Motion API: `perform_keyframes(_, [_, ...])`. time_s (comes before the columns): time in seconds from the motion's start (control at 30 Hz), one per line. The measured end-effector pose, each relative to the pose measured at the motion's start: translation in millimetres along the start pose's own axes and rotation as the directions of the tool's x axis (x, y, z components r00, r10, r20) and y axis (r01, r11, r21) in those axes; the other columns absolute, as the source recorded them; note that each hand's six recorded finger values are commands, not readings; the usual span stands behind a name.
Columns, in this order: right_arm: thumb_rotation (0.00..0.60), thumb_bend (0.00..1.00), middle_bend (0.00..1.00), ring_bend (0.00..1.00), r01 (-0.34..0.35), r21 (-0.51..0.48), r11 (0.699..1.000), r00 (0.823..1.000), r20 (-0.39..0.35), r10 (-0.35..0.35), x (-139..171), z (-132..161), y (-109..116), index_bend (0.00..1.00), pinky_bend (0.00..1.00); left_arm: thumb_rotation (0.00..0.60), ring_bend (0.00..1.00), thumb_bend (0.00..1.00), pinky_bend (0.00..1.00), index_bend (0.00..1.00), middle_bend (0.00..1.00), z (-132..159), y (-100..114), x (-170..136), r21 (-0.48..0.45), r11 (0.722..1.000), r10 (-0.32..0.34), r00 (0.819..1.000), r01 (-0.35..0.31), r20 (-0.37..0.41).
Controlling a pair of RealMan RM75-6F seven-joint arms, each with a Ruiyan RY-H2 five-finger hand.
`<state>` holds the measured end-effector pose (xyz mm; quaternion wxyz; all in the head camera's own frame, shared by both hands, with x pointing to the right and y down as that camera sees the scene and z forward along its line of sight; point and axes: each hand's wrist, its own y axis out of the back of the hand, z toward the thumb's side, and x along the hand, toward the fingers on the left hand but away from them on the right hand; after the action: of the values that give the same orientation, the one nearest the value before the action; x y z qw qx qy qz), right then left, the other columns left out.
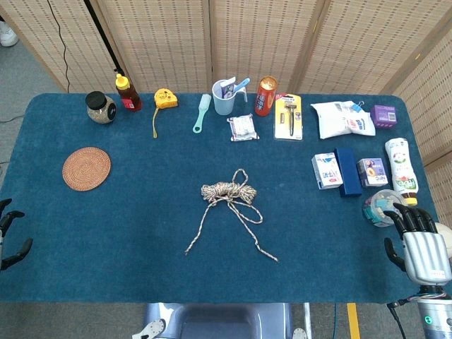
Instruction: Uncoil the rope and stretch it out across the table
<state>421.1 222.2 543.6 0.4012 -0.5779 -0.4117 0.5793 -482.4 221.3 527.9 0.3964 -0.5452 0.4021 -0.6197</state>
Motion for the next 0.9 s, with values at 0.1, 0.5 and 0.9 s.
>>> perform_keyframes(0.1, [0.6,0.45,0.17,0.17,-0.003,0.001,1.0,1.0,-0.001,0.003,-1.9,0.7,-0.5,0.25,0.13,0.519,0.17,0.26,0.16,0.34,0.17,0.8,-2.0,1.2,-0.002,1.0,-0.006,1.0,0.006,0.0])
perform_keyframes(0.5, [0.6,0.45,0.17,0.18,0.002,-0.004,1.0,1.0,-0.004,-0.002,-3.2,-0.4,1.4,0.25,0.13,0.52,0.16,0.26,0.16,0.34,0.17,5.4,3.4,6.1,-0.018,1.0,0.024,1.0,-0.024,0.012])
perform_keyframes(0.9, [0.6,0.45,0.21,0.22,0.004,-0.015,1.0,1.0,-0.008,-0.004,-3.4,-1.2,1.9,0.29,0.14,0.52,0.16,0.26,0.16,0.35,0.17,5.6,6.1,7.2,-0.02,1.0,0.017,1.0,-0.016,0.017])
